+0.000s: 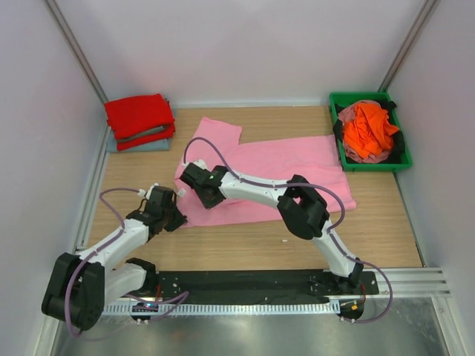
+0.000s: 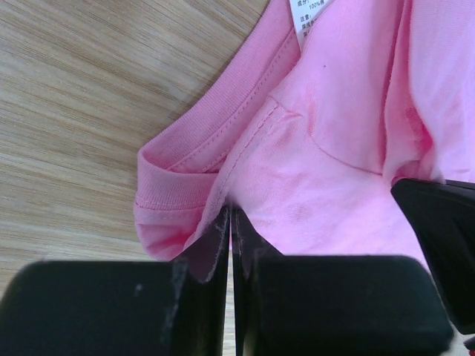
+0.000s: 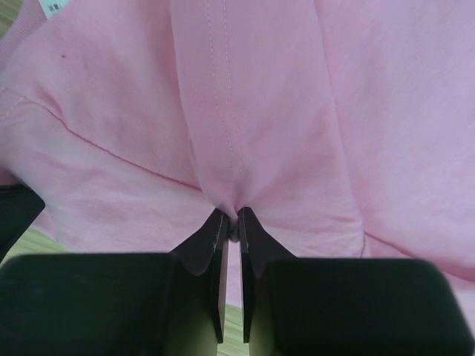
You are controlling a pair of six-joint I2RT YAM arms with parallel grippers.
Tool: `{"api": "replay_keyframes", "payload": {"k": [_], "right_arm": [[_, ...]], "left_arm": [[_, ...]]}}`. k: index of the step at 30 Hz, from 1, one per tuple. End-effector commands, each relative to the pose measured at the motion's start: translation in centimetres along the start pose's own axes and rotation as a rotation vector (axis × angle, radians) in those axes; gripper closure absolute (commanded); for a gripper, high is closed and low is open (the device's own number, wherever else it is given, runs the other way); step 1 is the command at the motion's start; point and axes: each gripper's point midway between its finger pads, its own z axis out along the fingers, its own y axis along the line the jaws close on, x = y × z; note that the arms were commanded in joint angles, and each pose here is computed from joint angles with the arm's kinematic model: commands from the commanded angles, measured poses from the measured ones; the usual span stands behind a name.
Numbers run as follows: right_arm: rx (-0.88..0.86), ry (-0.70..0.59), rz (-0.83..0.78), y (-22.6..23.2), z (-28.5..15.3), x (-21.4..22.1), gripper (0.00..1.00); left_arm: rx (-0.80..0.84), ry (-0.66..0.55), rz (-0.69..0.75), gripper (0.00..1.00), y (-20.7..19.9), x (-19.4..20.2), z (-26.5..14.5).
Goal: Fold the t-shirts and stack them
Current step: Fold the tshirt
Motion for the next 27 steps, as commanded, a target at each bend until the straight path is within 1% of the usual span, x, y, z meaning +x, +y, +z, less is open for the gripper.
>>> {"api": "replay_keyframes", "payload": {"k": [1,6,10,13,16,17,21,24,27], "right_arm": [[0.024,-0.062,0.000,-0.1,-1.4,-2.4,0.88],[0.086,-0.100,-0.052,-1.3,-2.8,-4.4,0.88],[0.140,-0.098,-0.066,-3.0,-2.9,-5.1,0.88],[0.165,-0.097,-0.038,-4.8,-2.6,-5.8,0.87],[0.185,-0.087,-0.005,-6.8,-2.1,-6.1,0.83],[0.193,-0.083,0.003,-7.4,-1.8,-6.1,0.79],[0.240,-0.066,0.064,-11.0,-0.5,-6.5,0.68],[0.226,-0.056,0.102,-12.3,0.7,-6.8,0.60],[0.231,-0.054,0.135,-14.1,1.3,-7.5,0.37]], "left_arm": [[-0.084,0.013,0.013,0.97,2.5,1.1,0.4],[-0.082,0.013,0.015,0.98,2.5,1.1,0.3],[-0.084,0.015,0.013,0.98,2.6,1.2,0.2],[-0.085,0.014,0.015,0.98,2.6,1.1,0.1],[-0.088,0.016,0.012,0.99,2.6,1.2,0.2],[-0.088,0.016,0.014,0.98,2.6,1.1,0.2],[-0.092,0.021,0.014,0.99,2.6,1.2,0.2],[-0.097,0.031,0.013,0.99,2.8,1.4,0.3],[-0.099,0.034,0.015,0.99,2.7,1.4,0.2]]}}
